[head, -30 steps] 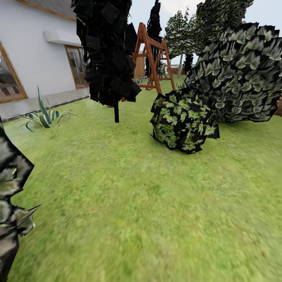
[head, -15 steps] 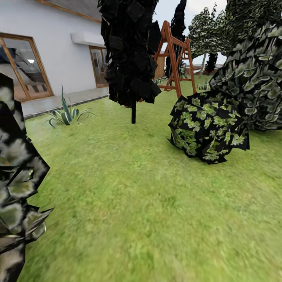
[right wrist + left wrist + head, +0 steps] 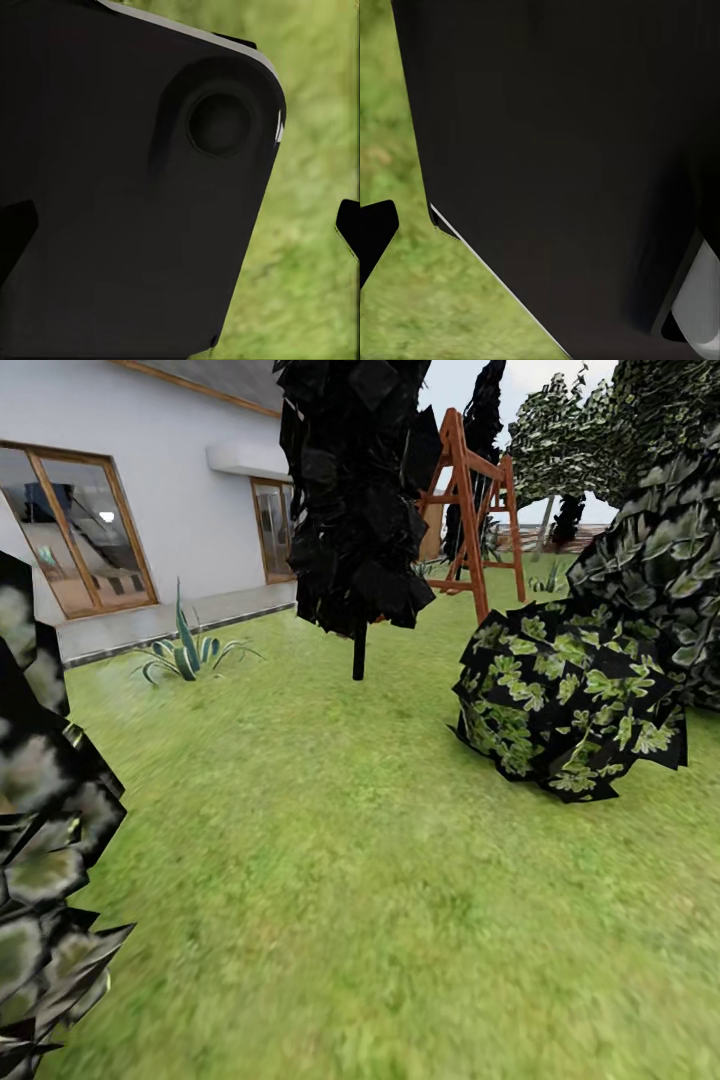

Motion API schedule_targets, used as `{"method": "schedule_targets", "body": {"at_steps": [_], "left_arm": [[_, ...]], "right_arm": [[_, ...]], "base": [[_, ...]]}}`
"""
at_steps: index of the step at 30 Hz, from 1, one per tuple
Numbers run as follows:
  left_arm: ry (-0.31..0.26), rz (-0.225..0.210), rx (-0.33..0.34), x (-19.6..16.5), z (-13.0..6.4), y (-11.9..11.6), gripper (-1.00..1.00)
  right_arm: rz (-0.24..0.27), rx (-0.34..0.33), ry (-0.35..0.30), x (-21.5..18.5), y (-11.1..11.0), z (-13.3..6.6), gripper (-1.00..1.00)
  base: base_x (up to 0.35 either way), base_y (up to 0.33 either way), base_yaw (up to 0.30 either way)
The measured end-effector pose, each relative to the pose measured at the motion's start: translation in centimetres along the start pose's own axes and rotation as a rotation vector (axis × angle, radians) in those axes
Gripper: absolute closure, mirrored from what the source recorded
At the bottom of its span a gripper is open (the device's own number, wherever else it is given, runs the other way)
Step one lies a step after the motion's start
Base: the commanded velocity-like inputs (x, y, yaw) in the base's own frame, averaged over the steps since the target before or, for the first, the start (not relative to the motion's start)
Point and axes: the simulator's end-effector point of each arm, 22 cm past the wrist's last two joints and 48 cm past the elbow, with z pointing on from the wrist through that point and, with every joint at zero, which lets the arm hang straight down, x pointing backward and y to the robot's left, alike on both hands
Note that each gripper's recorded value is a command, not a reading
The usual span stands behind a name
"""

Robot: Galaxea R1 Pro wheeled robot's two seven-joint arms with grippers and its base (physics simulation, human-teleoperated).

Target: Take the three Easter eggs out of the wicker basket on the lawn in the garden, then place them on the lawn next to a single tree (choose any tree) so that all three eggs are next to the same tree and none are left in the basket.

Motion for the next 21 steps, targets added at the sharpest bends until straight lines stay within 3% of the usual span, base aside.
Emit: {"method": "schedule_targets", "body": {"at_steps": [21], "left_arm": [[-0.001, 0.0, 0.001, -0.03, 0.0, -0.06, -1.0]], "right_arm": [[0.001, -0.004, 0.001, 0.06, 0.11, -0.01, -1.0]], "base": [[0.34, 0.0, 0.0]]}}
